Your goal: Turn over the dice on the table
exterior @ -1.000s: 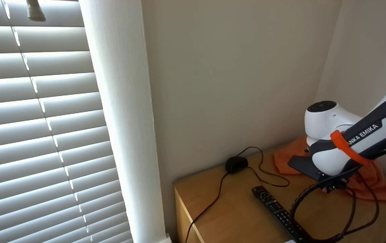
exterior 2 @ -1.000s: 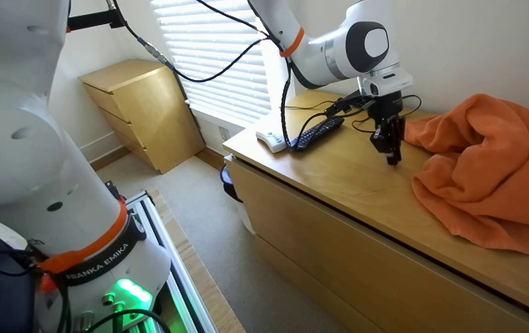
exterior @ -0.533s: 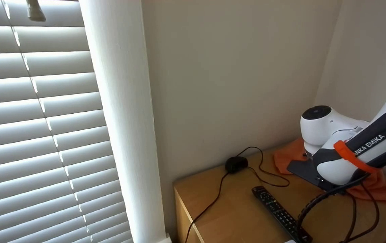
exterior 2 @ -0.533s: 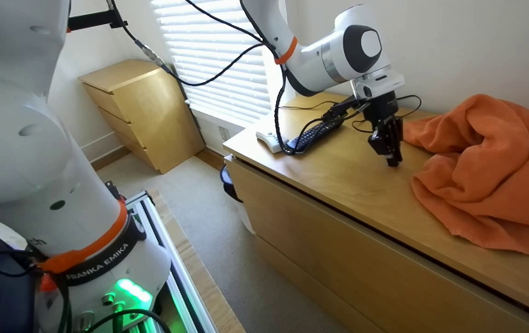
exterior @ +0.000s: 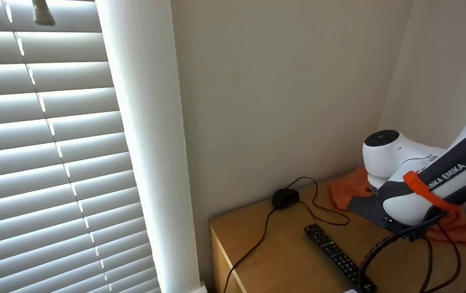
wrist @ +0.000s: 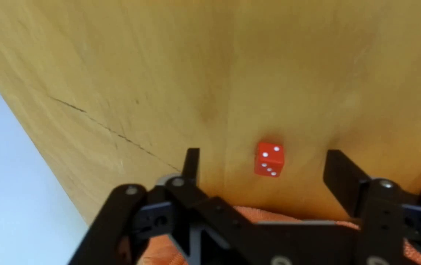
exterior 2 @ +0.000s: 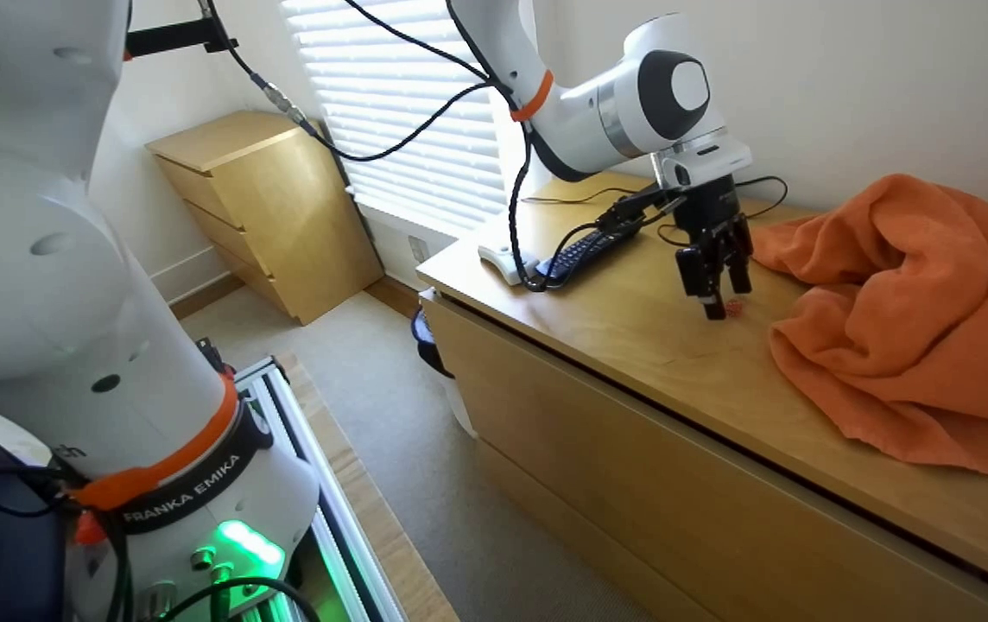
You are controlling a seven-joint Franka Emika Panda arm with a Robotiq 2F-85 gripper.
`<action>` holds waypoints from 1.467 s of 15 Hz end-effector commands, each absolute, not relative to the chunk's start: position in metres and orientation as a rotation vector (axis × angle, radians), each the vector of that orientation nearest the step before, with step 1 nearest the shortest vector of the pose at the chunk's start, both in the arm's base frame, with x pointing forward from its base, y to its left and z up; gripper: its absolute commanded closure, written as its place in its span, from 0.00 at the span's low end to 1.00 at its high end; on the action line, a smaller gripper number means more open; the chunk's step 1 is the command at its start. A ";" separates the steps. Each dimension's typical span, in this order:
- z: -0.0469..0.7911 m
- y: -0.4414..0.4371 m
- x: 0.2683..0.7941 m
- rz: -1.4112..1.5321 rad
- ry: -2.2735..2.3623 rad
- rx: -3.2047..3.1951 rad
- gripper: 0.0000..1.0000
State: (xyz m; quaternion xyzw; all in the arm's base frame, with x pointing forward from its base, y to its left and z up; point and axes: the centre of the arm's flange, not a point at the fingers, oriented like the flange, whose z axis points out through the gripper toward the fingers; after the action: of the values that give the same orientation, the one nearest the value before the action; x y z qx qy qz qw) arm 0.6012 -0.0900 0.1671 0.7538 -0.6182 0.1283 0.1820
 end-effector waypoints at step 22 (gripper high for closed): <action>0.267 -0.214 0.586 -0.299 -2.201 2.378 0.00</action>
State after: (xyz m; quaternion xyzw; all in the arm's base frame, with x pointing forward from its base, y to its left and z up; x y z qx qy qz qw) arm 0.5864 -0.2139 0.2667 0.7297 -0.6753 -0.0918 -0.0563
